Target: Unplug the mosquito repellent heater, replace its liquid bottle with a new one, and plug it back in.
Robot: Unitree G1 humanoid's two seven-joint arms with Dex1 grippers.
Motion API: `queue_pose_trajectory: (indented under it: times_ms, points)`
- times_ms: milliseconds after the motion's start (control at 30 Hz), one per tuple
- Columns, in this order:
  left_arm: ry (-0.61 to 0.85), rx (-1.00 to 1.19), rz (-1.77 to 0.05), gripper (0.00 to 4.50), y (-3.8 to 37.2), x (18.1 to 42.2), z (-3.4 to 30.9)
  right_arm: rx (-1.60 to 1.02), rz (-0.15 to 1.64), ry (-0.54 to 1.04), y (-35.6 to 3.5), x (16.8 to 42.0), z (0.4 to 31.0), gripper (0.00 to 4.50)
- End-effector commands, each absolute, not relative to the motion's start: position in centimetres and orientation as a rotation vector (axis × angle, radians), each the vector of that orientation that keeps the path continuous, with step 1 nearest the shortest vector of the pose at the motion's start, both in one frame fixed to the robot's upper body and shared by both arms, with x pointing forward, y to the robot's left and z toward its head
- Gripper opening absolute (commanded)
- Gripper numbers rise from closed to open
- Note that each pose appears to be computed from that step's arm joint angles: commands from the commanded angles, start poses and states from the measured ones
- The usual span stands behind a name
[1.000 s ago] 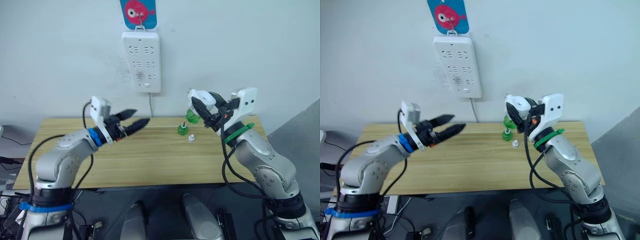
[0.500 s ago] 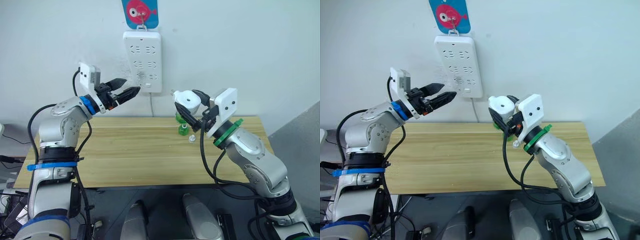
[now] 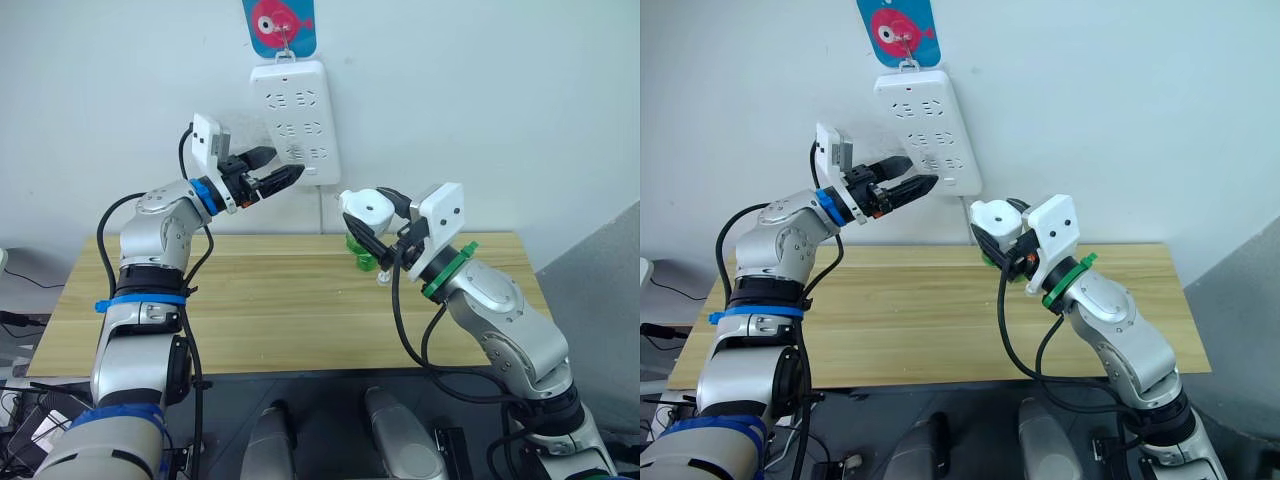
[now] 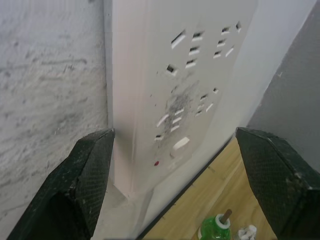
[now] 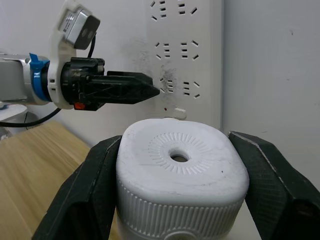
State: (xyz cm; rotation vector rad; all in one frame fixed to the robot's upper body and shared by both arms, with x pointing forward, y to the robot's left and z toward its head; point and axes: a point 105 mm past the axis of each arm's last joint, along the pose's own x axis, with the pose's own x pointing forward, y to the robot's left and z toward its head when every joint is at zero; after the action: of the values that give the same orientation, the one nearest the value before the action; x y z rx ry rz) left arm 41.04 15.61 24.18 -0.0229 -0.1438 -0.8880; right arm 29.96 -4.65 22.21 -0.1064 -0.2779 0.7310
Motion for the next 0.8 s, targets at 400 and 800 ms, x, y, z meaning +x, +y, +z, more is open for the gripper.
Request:
queue_pose_trajectory:
  times_ms: [400, 800]
  points:
    - [-0.183, 0.006, -0.841, 4.11, 16.8, 41.9, 24.9, -0.100, 0.747, -0.343, -4.3, 28.9, 24.0, 3.03]
    - [-0.193, -0.018, -0.934, 4.11, 15.1, 41.9, 25.1, -0.093, 0.779, -0.333, -3.7, 28.6, 24.2, 3.03]
